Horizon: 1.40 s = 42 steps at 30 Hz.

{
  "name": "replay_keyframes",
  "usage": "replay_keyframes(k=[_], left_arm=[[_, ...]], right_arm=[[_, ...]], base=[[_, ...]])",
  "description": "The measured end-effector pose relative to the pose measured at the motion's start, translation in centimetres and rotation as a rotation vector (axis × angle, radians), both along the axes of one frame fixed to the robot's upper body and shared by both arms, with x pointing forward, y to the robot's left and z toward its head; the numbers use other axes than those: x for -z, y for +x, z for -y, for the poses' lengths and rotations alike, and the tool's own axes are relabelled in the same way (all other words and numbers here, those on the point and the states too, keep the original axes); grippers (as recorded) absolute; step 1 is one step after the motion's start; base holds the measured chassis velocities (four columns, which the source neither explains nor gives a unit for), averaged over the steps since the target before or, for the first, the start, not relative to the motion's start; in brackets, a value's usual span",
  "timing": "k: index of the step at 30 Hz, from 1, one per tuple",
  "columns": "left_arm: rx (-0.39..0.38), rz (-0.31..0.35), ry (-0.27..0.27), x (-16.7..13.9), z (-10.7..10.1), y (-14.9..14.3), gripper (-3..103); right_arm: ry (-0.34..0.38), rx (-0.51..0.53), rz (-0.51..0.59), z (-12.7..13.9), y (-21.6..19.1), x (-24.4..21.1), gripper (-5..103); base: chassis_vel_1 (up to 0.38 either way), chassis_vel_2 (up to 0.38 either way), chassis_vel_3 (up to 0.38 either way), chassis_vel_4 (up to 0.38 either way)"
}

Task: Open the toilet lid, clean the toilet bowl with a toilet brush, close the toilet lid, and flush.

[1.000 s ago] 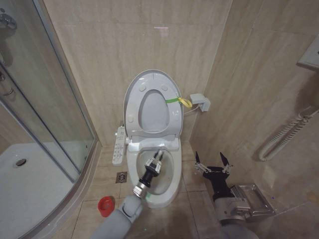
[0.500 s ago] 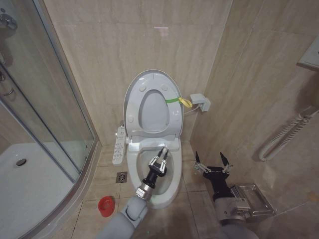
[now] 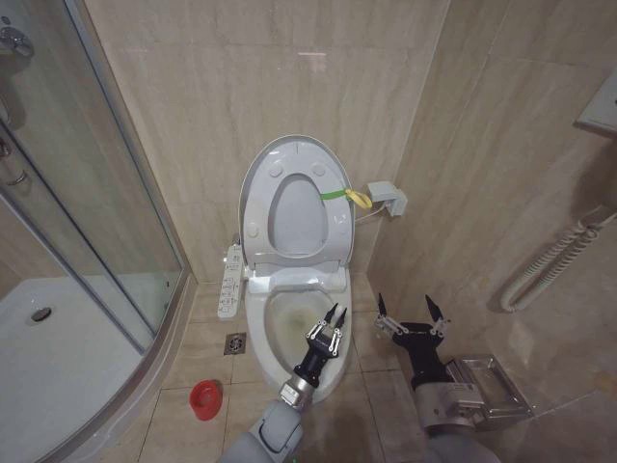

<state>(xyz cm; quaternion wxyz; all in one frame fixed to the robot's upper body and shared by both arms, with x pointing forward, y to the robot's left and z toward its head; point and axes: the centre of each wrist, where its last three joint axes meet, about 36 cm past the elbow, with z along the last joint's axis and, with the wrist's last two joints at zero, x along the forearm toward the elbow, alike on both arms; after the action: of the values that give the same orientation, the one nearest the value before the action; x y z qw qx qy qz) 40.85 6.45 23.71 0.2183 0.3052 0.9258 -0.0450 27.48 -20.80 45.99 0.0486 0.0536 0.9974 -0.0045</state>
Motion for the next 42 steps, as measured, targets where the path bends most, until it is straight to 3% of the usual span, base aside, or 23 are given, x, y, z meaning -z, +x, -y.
replay_keyframes(k=[3,7,11,24,31,42], left_arm=[[-0.046,0.009,0.033,0.6,-2.6,1.5,22],[-0.082,0.034,0.048,0.0,-4.6,3.1,22],[-0.104,0.073,0.029,-1.8,-5.4,4.5,22],[-0.147,0.136,-0.045,-7.0,-5.5,5.3,22],[-0.146,0.131,-0.071,-7.7,-5.0,3.8,22],[-0.154,0.125,-0.063,-8.1,-5.9,2.6,22]], right_arm=[[0.000,0.000,0.000,0.0,0.0,0.0,100],[0.000,0.000,0.000,0.0,0.0,0.0,100],[0.000,0.000,0.000,0.0,0.0,0.0,100],[0.000,0.000,0.000,0.0,0.0,0.0,100],[0.000,0.000,0.000,0.0,0.0,0.0,100],[0.000,0.000,0.000,0.0,0.0,0.0,100]], base=[[0.000,0.000,0.000,0.000],[0.000,0.000,0.000,0.000],[0.000,0.000,0.000,0.000],[0.000,0.000,0.000,0.000],[0.000,0.000,0.000,0.000],[0.000,0.000,0.000,0.000]])
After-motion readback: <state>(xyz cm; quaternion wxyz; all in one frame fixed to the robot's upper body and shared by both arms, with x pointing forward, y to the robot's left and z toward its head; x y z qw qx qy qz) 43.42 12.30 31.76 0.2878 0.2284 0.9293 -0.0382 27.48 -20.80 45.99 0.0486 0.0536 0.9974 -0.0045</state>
